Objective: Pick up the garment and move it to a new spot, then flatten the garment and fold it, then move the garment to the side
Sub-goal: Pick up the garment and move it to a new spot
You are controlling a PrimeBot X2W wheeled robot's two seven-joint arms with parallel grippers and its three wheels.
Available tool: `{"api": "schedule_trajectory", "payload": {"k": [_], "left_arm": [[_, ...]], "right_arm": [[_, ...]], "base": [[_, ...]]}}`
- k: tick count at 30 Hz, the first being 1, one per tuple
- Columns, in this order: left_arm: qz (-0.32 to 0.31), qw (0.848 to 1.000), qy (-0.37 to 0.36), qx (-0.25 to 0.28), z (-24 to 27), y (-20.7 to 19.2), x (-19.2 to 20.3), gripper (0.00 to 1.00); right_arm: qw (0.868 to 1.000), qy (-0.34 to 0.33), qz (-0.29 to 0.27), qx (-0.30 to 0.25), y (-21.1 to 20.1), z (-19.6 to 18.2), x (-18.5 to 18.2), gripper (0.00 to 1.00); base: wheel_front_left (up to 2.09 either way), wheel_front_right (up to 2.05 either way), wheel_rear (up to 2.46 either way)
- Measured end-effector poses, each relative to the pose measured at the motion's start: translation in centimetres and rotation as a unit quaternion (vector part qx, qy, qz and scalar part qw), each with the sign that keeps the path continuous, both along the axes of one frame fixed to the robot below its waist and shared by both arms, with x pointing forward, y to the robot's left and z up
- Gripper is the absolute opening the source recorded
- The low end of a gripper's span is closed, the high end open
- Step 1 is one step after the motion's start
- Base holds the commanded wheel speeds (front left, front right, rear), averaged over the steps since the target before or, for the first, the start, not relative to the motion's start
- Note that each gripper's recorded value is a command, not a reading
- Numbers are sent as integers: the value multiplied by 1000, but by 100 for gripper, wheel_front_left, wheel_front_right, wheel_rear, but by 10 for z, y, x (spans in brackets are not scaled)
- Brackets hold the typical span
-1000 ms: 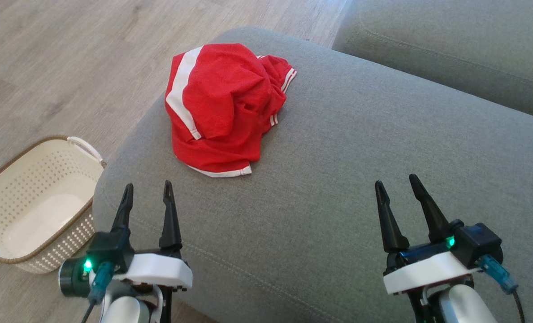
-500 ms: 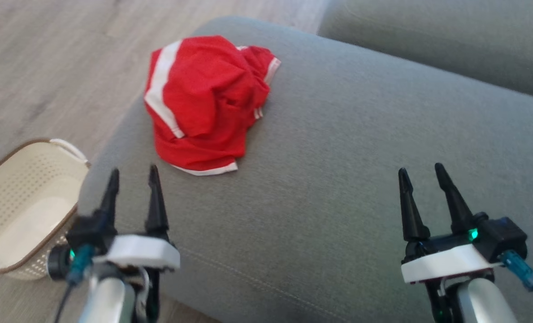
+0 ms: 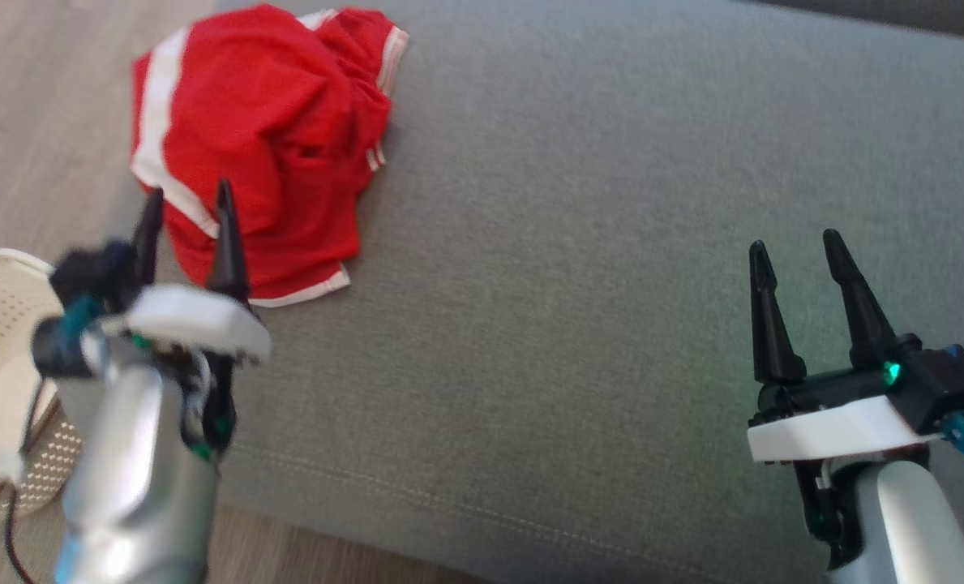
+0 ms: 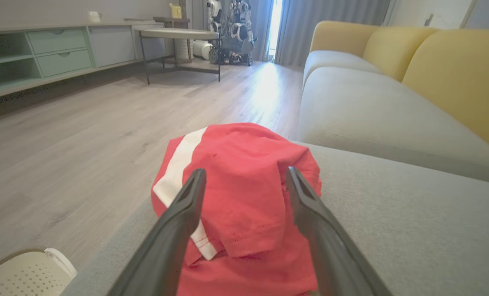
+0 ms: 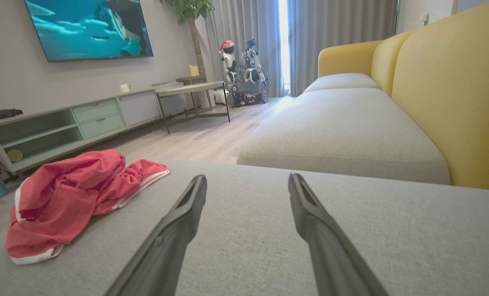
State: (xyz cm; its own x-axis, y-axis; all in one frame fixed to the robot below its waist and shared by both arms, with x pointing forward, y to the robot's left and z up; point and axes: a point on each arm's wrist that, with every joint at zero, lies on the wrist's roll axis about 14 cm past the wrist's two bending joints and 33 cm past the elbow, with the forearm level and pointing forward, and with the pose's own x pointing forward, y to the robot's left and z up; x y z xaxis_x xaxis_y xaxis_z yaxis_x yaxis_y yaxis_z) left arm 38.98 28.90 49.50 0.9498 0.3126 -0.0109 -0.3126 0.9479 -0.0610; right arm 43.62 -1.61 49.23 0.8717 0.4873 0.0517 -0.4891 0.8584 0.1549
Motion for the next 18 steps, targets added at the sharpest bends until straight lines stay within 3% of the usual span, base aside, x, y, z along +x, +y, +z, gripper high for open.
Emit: {"api": "schedule_trajectory", "payload": {"k": [9,18], "left_arm": [[-19,994,105,19,-31,17,67,100],[-18,983,182,23,-66,25,87,100]], "right_arm": [[999,19,-22,-16,-16,-20,16,100],[998,32,-38,-25,-29,-31,21,100]], "base": [[0,0,0],[0,0,0]]}}
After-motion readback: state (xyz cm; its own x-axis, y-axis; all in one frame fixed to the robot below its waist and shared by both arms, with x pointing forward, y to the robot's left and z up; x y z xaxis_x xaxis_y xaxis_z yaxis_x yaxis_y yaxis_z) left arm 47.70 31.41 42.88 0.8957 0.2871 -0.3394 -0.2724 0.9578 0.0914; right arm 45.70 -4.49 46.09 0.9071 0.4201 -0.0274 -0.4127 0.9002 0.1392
